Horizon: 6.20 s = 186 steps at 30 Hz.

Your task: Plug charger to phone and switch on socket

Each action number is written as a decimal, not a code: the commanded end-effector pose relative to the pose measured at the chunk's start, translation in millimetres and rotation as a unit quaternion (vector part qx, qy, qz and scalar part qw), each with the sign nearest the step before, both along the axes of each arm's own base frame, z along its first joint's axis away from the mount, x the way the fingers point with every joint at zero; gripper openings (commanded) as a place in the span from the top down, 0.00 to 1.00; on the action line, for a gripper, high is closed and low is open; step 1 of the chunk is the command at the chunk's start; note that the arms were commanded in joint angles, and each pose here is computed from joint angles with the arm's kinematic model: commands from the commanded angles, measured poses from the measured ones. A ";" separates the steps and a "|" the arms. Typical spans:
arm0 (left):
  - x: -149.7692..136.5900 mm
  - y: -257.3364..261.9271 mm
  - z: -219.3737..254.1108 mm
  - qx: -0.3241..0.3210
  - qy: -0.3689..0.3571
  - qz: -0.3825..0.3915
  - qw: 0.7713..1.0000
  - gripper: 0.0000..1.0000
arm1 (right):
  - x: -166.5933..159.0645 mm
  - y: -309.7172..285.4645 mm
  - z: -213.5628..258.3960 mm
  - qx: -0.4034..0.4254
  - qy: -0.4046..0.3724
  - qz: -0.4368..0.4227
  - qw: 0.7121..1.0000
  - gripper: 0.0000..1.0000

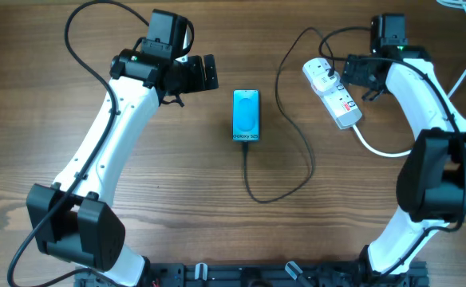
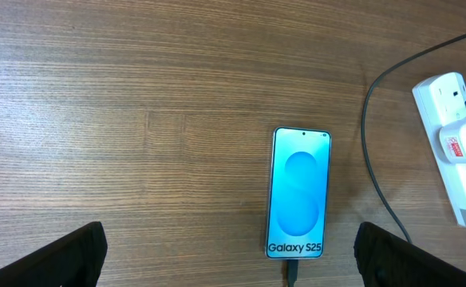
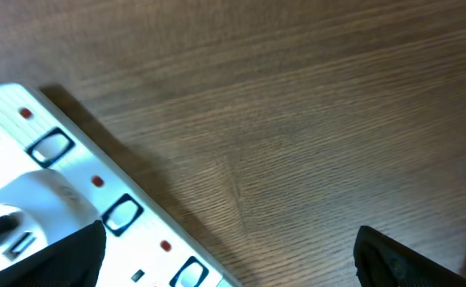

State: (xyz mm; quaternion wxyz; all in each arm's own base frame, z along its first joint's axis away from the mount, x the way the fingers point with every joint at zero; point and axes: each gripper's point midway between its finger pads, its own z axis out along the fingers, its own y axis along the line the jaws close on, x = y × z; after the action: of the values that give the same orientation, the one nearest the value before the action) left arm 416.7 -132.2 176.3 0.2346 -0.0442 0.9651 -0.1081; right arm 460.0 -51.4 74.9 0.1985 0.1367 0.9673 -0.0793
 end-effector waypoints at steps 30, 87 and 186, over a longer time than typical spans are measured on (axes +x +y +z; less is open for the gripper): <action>1.5 4.4 -3.0 0.008 0.002 0.010 1.000 0.00 | -3.7 11.6 -67.5 0.152 0.021 -0.019 0.988 0.00; 1.5 4.4 -3.0 0.008 0.002 0.010 1.000 0.00 | -55.4 -16.0 141.3 0.070 -0.143 -0.047 0.986 0.00; 1.5 4.4 -3.0 0.008 0.002 0.010 1.000 0.00 | -214.0 65.7 101.1 -0.037 -0.544 0.203 0.813 0.00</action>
State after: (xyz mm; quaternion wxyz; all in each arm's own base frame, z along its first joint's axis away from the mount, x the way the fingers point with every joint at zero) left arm 416.7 -130.8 176.0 0.2347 -0.0454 0.9654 -0.1045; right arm 246.5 16.3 174.1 0.7049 -0.0624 0.7064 0.0116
